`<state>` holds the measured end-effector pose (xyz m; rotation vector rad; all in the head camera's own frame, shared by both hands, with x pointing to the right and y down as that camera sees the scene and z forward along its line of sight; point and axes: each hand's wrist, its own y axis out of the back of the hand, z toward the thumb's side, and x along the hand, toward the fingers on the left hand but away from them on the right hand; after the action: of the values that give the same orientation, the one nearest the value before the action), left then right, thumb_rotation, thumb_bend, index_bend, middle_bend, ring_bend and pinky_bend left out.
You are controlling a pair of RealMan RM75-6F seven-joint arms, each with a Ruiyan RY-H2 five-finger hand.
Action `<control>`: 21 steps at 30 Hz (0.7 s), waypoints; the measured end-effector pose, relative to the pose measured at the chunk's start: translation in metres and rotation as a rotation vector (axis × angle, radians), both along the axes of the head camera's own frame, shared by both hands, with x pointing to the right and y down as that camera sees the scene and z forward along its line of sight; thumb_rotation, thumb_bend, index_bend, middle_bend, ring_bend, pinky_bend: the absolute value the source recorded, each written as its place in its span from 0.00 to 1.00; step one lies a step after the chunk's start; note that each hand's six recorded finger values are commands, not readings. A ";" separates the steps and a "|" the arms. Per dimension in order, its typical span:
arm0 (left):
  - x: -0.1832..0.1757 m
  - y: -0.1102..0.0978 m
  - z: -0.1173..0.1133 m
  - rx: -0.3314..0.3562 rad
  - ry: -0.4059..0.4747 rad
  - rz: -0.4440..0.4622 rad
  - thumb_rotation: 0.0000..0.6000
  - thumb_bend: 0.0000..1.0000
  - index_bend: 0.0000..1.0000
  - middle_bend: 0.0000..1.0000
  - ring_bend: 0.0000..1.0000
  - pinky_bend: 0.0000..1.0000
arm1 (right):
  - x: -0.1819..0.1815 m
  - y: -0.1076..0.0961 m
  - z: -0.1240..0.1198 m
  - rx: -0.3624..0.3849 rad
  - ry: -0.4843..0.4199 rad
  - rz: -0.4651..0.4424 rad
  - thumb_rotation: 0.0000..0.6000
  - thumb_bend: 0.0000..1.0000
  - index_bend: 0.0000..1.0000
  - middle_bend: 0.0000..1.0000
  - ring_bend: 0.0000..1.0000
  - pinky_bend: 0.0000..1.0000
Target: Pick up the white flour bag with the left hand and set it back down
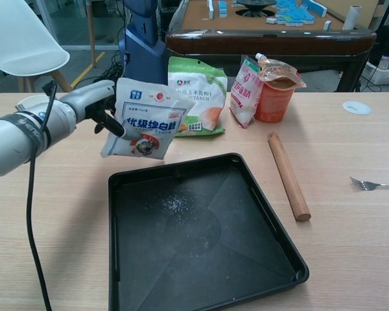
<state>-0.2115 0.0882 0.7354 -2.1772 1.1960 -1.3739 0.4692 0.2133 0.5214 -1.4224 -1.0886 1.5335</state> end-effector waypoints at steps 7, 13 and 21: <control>-0.009 -0.004 0.015 -0.114 0.128 -0.141 1.00 0.21 0.62 0.80 0.74 0.74 | -0.002 -0.001 0.001 -0.005 0.000 -0.004 1.00 0.17 0.19 0.28 0.20 0.22; -0.010 -0.006 0.023 -0.166 0.211 -0.197 1.00 0.21 0.61 0.78 0.70 0.71 | -0.001 0.000 0.001 -0.005 0.003 0.000 1.00 0.17 0.19 0.28 0.20 0.22; -0.005 -0.003 0.029 -0.197 0.254 -0.149 1.00 0.21 0.51 0.65 0.53 0.56 | -0.002 -0.001 0.002 -0.009 0.004 0.000 1.00 0.17 0.19 0.28 0.20 0.22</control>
<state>-0.2162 0.0855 0.7642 -2.5061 1.3896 -1.3536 0.4674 0.2124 0.5232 -1.4254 -1.0805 1.5426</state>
